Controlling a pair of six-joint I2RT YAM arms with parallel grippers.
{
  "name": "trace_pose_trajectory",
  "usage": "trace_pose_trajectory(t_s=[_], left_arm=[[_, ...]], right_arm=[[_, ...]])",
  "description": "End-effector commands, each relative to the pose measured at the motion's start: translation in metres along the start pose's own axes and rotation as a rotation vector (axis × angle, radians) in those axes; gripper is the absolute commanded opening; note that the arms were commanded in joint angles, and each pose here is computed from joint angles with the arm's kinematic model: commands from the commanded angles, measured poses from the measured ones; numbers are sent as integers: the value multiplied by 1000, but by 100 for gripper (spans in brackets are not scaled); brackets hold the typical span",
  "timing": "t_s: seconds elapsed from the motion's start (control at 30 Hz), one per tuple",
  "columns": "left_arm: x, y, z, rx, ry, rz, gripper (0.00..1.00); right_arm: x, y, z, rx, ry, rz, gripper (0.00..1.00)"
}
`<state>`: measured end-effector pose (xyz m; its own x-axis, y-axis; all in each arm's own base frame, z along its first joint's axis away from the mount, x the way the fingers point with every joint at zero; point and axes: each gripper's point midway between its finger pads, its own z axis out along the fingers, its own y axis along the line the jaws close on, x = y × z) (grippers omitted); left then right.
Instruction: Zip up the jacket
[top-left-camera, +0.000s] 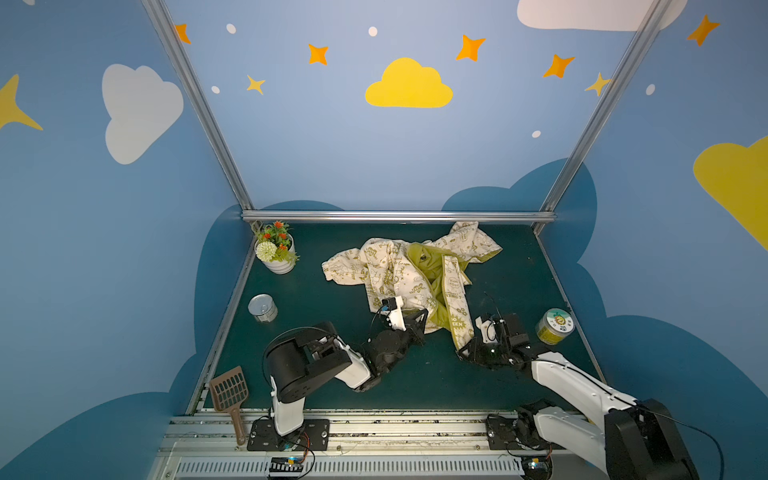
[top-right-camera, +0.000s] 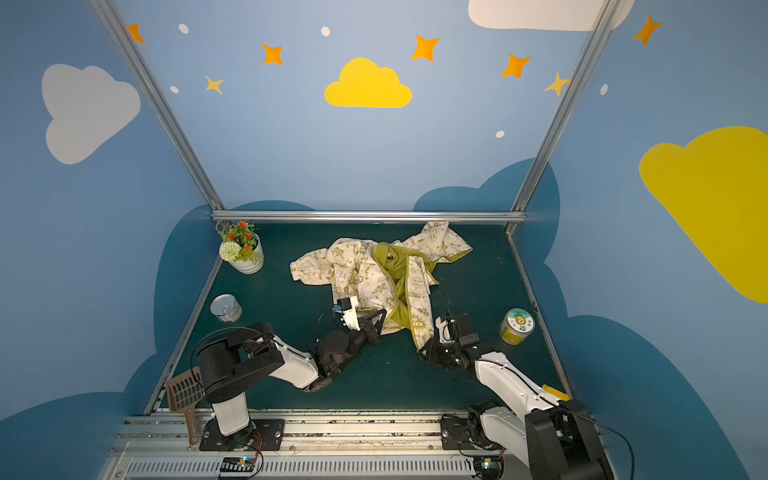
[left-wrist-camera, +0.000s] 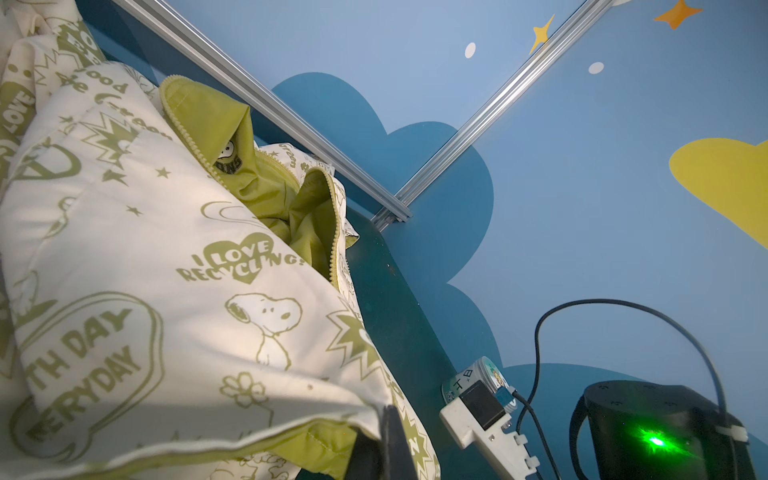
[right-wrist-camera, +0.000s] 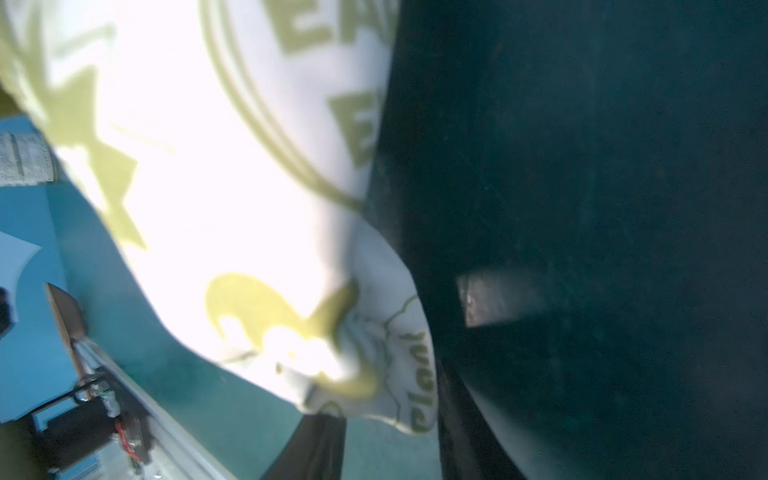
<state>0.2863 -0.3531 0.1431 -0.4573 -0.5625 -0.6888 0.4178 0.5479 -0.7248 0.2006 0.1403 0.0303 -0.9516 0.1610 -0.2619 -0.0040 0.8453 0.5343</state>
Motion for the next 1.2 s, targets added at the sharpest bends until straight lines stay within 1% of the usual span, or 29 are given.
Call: trace_pose_trajectory(t_s=[0.0, 0.07, 0.1, 0.17, 0.27, 0.3, 0.33, 0.43, 0.53, 0.6, 0.67, 0.73, 0.8, 0.87, 0.93, 1.03, 1.1, 1.17], left_arm=[[-8, 0, 0, 2, -30, -9, 3], [-8, 1, -1, -3, -31, -9, 3], [-8, 2, -1, -5, -32, -11, 3], [-9, 3, -2, -9, -35, -12, 3], [-14, 2, -3, -4, -43, -21, 3], [-17, -1, -3, 3, -48, -23, 3], [-20, -3, -4, 9, -54, -22, 3], [-36, -11, -6, 30, -85, -23, 3], [-57, -20, -9, 64, -117, -21, 3], [-75, -30, -12, 88, -157, -13, 3], [-92, -47, -15, 132, -191, 21, 3], [-103, -64, -15, 192, -199, 37, 3], [-106, -80, -15, 255, -185, 28, 3], [-106, -96, -13, 314, -167, 33, 3], [-110, -109, -12, 354, -173, 72, 3], [-116, -115, -9, 356, -203, 111, 3], [-121, -120, -7, 363, -222, 137, 3], [-134, -126, -6, 374, -254, 144, 3]], right_arm=[[-10, 10, -3, -37, -42, -37, 23], [-10, 10, -3, -43, -54, -39, 16], [-9, 9, -2, -47, -59, -41, 9], [-8, 9, -2, -52, -60, -44, 0], [-8, 14, -5, -77, -60, -66, 0], [-10, 20, -8, -105, -74, -82, 0], [-12, 28, -10, -146, -88, -105, 0], [-19, 66, -29, -341, -158, -195, 0], [-28, 97, -55, -489, -262, -287, 0], [-36, 115, -77, -565, -359, -358, 0], [-43, 128, -94, -606, -447, -421, 0], [-49, 138, -109, -631, -511, -480, 0], [-51, 149, -120, -660, -545, -541, 0], [-56, 157, -128, -686, -575, -574, 0], [-61, 165, -133, -723, -616, -604, 0], [-70, 178, -141, -783, -674, -666, 0], [-75, 189, -147, -839, -673, -674, 0], [-80, 201, -157, -902, -678, -678, 0]])
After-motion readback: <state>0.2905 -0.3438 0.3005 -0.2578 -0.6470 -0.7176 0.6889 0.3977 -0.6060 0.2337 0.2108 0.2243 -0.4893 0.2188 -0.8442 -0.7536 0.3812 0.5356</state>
